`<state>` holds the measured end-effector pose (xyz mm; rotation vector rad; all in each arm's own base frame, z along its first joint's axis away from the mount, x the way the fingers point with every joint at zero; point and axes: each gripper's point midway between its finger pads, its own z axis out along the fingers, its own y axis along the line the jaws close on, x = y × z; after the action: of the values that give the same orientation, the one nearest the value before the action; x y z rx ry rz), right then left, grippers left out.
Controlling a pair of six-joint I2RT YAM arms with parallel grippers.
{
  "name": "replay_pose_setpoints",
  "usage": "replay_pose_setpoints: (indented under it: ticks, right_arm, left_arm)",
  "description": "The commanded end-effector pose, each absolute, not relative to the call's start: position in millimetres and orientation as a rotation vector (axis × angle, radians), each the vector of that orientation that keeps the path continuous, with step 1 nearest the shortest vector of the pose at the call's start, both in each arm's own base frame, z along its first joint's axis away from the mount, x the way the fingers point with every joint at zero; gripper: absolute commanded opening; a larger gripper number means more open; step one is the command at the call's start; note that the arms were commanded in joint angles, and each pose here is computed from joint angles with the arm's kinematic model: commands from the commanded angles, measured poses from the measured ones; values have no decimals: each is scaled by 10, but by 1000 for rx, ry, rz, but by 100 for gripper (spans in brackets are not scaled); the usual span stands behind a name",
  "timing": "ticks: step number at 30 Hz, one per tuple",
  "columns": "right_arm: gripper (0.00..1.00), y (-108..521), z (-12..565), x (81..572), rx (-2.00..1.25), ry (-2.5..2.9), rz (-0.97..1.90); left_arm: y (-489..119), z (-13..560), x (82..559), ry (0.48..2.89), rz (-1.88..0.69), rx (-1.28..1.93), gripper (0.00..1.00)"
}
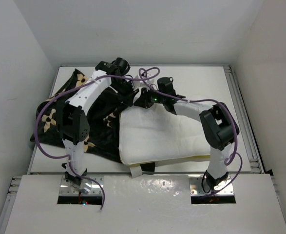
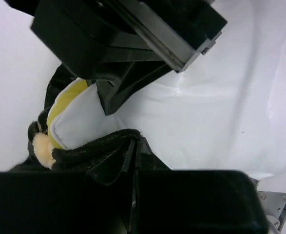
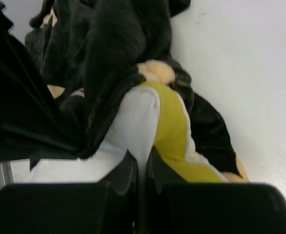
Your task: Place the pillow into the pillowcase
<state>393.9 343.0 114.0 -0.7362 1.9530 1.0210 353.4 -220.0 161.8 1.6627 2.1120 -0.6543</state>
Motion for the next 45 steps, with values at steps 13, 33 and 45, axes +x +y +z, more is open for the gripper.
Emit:
replay_pose_setpoints:
  ticks: [13, 33, 45]
  right_arm:
    - [78, 3212, 1809, 3816, -601, 1657, 1281]
    - [98, 2771, 849, 3945, -1178, 2032, 748]
    - [17, 3031, 469, 3596, -1084, 2098, 817]
  left_arm:
    - [-1983, 1862, 3800, 2124, -694, 1404, 0]
    - [-687, 1126, 4190, 2584, -128, 941, 0]
    - [-876, 621, 4126, 2641, -331, 945, 54]
